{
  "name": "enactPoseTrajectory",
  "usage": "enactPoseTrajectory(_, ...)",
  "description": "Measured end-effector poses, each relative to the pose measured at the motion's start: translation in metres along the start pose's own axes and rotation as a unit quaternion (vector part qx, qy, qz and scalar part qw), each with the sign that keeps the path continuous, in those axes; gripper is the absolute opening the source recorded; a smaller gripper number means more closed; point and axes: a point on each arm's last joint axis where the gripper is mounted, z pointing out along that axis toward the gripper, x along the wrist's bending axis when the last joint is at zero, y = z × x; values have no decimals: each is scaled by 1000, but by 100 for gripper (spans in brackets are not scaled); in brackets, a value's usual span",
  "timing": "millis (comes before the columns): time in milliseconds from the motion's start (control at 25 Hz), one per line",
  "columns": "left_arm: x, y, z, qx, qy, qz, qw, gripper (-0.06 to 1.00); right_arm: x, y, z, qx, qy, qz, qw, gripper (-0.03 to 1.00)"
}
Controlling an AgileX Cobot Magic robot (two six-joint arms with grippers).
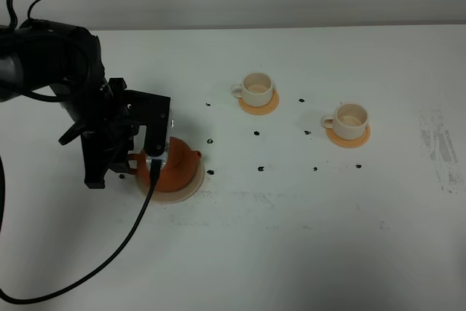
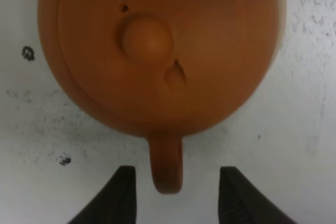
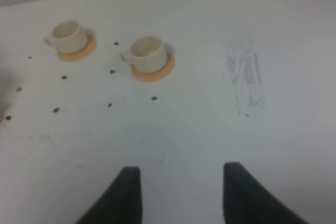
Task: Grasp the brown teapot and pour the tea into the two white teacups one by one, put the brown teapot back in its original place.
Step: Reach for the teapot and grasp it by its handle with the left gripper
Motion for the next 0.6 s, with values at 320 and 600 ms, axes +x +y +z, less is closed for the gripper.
enactPoseTrajectory(320,0,1,1,2,2,0,1000,40,0,0,0,0,0,0,1000,38)
enactPoseTrajectory(600,2,3,8,0,6,0,1000,40,0,0,0,0,0,0,1000,38)
